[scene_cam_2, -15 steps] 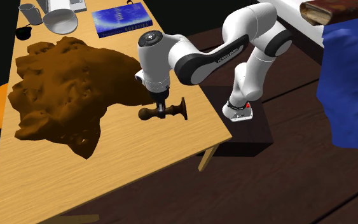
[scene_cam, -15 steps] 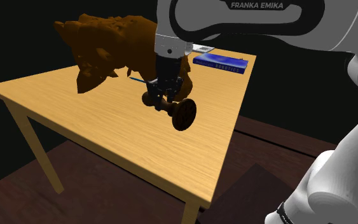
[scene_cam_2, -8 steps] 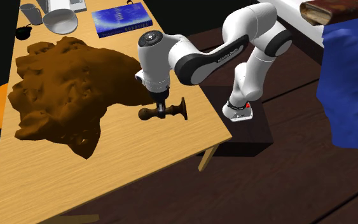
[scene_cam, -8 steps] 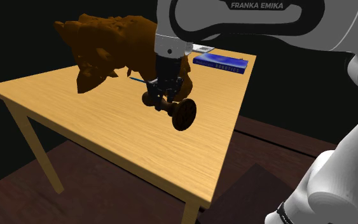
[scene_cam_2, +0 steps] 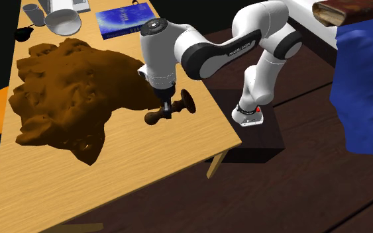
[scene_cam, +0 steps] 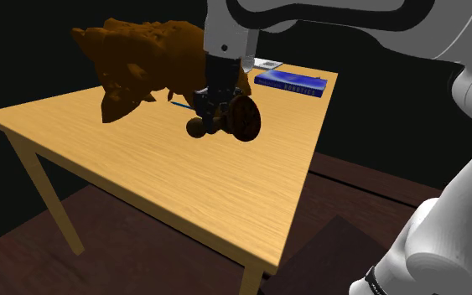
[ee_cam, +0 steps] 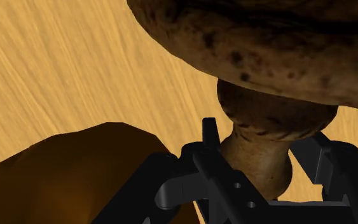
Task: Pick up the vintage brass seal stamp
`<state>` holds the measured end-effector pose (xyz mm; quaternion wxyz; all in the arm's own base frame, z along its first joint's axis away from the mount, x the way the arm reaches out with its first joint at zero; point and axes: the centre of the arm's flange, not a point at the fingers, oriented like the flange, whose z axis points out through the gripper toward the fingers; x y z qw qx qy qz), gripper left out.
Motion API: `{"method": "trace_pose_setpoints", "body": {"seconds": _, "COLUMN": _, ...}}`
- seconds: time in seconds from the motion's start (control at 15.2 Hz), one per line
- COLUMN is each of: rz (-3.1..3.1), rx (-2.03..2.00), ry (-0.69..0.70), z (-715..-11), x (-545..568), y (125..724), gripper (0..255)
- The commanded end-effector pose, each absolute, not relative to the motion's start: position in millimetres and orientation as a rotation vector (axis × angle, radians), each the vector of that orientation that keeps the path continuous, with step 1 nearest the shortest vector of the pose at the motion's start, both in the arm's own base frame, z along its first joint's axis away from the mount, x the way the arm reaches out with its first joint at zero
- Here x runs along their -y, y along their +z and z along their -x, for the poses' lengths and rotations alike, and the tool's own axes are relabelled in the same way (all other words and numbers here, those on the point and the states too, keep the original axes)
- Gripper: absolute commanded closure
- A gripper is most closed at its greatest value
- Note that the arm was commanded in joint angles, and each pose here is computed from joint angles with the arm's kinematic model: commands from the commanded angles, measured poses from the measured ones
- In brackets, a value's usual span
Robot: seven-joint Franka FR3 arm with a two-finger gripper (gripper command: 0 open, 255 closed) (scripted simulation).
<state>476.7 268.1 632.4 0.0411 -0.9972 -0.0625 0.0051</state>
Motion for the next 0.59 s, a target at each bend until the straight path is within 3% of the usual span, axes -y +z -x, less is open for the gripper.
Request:
{"method": "trace_pose_setpoints", "body": {"seconds": 0.0, "rz": 3.053, "rx": 0.191, "ry": 0.015, "z": -477, "x": -268, "y": 643, "gripper": 255}}
{"method": "trace_pose_setpoints", "body": {"seconds": 0.53, "rz": 3.053, "rx": 0.191, "ry": 0.015, "z": -477, "x": -268, "y": 676, "gripper": 255}}
